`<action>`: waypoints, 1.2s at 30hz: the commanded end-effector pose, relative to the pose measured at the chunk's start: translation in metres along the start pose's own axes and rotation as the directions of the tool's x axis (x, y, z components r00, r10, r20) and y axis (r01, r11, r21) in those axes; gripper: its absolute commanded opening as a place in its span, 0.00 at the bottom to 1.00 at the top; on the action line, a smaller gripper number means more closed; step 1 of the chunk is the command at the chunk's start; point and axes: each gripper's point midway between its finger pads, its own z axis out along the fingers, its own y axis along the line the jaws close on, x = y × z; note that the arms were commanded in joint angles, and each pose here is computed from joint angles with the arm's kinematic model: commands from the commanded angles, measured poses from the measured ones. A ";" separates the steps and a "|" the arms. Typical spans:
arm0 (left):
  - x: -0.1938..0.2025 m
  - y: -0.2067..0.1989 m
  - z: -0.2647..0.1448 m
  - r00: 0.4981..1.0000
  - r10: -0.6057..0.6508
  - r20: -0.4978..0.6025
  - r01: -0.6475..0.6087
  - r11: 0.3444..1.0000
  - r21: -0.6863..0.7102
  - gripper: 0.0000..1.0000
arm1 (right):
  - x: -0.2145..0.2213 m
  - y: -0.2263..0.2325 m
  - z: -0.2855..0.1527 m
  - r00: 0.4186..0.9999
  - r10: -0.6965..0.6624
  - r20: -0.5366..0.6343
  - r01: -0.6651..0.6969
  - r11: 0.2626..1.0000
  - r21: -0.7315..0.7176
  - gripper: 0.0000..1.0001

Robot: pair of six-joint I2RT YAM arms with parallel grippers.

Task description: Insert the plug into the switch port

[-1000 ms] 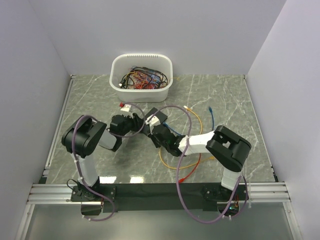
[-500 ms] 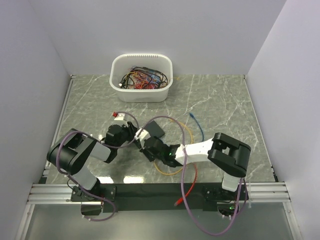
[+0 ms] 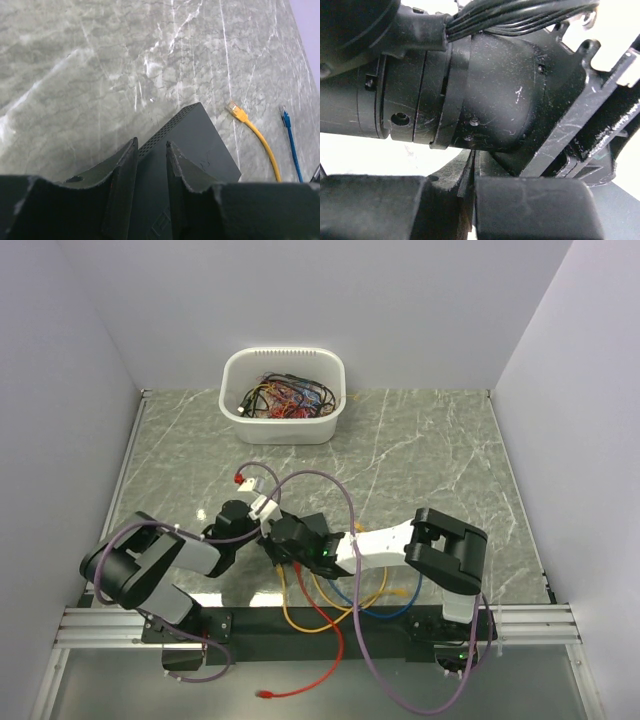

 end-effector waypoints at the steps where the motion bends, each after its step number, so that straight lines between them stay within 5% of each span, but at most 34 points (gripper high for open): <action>1: 0.062 0.019 -0.022 0.975 -0.056 -0.215 0.036 0.995 -0.095 0.36 | -0.044 -0.011 0.005 0.990 0.054 0.130 -0.062 0.996 0.060 0.00; 11: 0.005 0.015 -0.009 0.996 0.029 -0.086 -0.044 0.983 -0.178 0.53 | -0.058 -0.029 -0.038 0.971 0.165 0.174 -0.185 0.977 0.108 0.00; 16: -0.038 -0.006 -0.002 0.995 0.099 -0.018 -0.101 0.981 -0.165 0.65 | -0.057 -0.037 -0.064 0.959 0.212 0.186 -0.237 0.964 0.122 0.26; 23: -0.071 -0.015 -0.011 0.993 0.103 0.063 -0.090 0.977 -0.191 0.71 | -0.042 -0.065 -0.099 0.931 0.291 0.221 -0.335 0.920 0.201 0.49; 29: -0.072 -0.024 -0.033 0.994 0.004 0.109 0.014 0.986 -0.163 0.72 | -0.016 -0.105 -0.111 0.874 0.441 0.203 -0.484 0.821 0.304 0.56; 36: -0.015 -0.004 -0.058 0.994 -0.114 -0.003 0.111 0.978 -0.178 0.80 | 0.026 -0.138 -0.103 0.802 0.587 0.111 -0.588 0.745 0.315 0.58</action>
